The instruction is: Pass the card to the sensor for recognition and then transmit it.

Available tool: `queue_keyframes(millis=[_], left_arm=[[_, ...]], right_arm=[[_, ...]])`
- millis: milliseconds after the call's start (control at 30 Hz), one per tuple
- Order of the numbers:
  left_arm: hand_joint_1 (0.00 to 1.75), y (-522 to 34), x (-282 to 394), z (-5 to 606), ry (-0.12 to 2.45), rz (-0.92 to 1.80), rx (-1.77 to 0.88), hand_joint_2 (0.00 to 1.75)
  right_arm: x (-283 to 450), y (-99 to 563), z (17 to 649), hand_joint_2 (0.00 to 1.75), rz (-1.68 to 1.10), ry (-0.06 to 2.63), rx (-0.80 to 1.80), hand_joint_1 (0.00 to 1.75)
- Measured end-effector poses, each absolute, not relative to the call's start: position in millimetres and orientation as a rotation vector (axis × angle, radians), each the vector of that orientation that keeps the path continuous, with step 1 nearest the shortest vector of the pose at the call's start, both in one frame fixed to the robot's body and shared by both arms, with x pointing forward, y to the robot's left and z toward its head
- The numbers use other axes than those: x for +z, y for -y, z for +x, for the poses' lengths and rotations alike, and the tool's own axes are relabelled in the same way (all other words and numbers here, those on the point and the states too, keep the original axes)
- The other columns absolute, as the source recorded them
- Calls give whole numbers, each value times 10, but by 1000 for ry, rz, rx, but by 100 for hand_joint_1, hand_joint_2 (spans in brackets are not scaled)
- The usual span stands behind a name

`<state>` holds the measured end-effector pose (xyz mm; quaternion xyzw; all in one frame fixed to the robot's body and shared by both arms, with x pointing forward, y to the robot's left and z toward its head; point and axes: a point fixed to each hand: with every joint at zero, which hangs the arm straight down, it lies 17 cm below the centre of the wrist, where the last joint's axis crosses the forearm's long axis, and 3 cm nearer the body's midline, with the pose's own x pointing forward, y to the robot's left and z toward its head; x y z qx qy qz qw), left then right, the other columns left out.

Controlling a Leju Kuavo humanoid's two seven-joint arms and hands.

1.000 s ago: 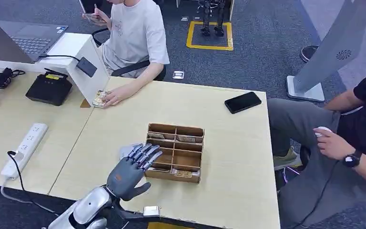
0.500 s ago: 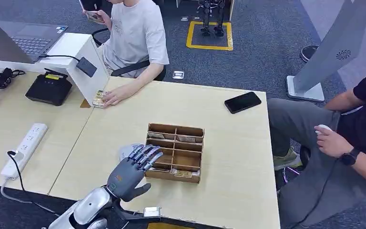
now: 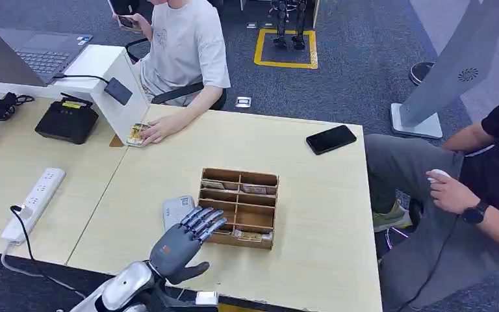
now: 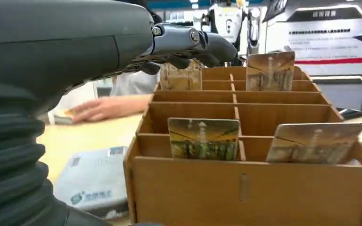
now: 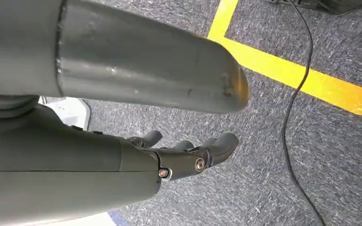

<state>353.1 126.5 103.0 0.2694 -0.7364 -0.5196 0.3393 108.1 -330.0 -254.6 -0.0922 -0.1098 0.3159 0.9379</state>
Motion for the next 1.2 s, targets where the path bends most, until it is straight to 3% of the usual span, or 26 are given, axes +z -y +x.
queue_keyframes(millis=[1200], left_arm=[[0,-1055,1136,3577,1929,606,-1222,175]], right_arm=[[-2543,3247,1092,0,-179,235,648,0]])
